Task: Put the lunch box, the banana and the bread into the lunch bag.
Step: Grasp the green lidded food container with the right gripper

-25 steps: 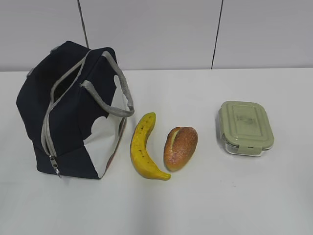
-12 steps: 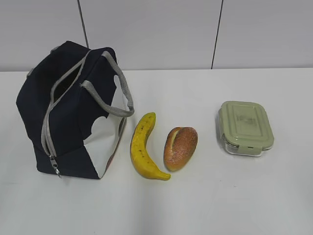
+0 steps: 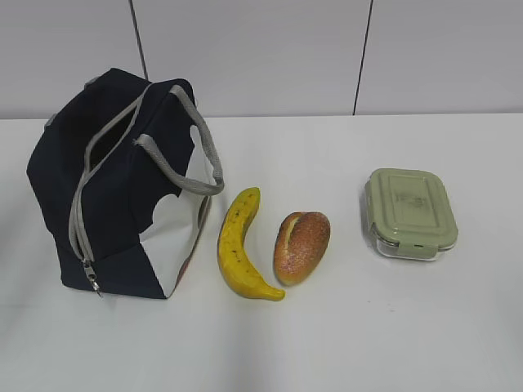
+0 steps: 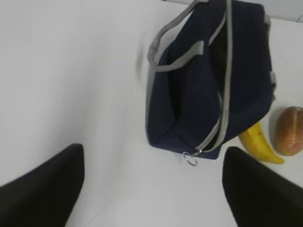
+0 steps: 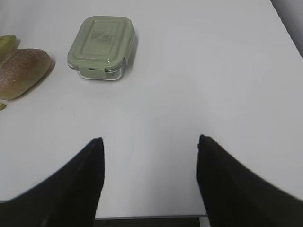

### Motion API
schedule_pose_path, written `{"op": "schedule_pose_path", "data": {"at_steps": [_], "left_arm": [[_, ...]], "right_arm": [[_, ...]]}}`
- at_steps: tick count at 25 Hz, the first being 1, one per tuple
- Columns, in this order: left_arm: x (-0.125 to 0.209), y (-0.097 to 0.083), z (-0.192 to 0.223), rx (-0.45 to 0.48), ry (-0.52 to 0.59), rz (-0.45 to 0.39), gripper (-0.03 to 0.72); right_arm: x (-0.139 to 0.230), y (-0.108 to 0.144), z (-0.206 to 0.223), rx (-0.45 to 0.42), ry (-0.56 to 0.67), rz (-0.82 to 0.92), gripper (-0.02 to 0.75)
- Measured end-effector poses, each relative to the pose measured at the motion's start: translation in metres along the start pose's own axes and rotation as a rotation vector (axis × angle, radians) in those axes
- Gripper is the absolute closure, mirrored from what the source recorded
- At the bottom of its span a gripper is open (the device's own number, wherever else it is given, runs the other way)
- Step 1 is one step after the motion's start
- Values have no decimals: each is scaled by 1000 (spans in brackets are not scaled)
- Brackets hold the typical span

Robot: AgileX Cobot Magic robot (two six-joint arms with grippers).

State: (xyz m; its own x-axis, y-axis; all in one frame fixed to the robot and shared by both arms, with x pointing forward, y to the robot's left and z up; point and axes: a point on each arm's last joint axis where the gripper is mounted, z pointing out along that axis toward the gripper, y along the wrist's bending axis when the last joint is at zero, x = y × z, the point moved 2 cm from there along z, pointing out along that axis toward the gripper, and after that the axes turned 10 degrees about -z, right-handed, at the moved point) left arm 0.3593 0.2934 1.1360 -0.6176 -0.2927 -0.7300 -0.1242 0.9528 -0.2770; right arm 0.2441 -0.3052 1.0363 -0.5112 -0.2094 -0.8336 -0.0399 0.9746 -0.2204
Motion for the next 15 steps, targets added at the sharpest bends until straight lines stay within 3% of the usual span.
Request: {"op": "schedule_pose_path", "data": {"at_steps": [8,15], "left_arm": [[-60,-30,45,113,151,23,106],[-96,-43,97,150,292,50,117]], "right_arm": [[0,0,0,0,0,0,280],[0,0,0,0,0,0,280]]}}
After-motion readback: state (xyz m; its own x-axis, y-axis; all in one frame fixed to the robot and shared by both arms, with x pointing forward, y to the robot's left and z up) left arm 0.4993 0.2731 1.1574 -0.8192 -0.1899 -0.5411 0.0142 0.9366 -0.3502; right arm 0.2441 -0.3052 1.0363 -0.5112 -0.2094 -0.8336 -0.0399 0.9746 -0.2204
